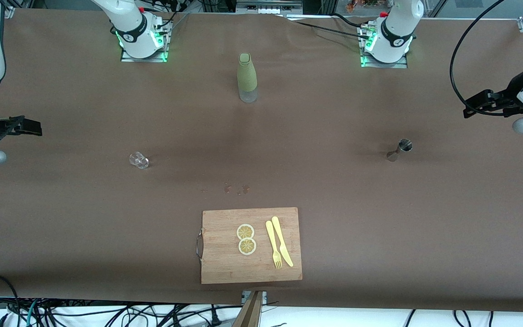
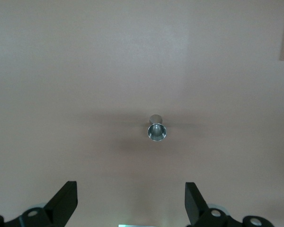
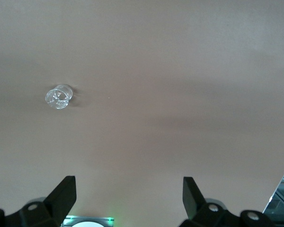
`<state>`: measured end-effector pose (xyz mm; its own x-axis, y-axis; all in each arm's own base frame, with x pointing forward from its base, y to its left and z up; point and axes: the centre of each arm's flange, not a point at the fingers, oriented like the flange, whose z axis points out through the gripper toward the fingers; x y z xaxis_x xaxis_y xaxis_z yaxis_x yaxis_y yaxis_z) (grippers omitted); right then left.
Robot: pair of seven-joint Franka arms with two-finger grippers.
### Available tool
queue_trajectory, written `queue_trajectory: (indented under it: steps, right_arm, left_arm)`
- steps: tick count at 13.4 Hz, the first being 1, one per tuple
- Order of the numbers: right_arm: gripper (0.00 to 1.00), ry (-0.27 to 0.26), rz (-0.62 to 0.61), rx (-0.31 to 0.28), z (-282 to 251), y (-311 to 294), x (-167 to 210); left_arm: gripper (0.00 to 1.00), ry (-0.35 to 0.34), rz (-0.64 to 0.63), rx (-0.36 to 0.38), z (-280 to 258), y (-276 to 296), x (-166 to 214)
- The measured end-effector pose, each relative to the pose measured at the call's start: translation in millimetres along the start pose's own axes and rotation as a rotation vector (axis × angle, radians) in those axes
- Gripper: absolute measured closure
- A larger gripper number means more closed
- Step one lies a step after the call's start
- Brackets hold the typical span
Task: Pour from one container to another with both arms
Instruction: 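Move the right gripper toward the glass cup while the left gripper approaches the jigger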
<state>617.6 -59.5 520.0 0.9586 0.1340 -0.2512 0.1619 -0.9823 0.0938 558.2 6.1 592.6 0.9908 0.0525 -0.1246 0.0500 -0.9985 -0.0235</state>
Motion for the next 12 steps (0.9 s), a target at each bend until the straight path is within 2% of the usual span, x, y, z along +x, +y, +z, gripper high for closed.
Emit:
queue_trajectory:
  steps: [6, 8, 10, 12]
  right_arm:
    - [0.00, -0.010, -0.169, -0.002, 17, 1, 13]
    - [0.00, 0.000, -0.237, 0.011, 18, 0, 16]
    - [0.00, 0.017, -0.329, 0.052, 21, -2, 18]
    - [0.00, 0.024, -0.397, 0.081, 28, 4, 20]
  left_arm:
    - [0.00, 0.009, 0.020, 0.004, 2, -4, 3]
    - [0.00, 0.044, 0.095, 0.004, 5, -18, 12]
    - [0.00, 0.080, 0.215, 0.004, 16, -44, 25]
    - [0.00, 0.082, 0.326, 0.003, 31, -68, 33]
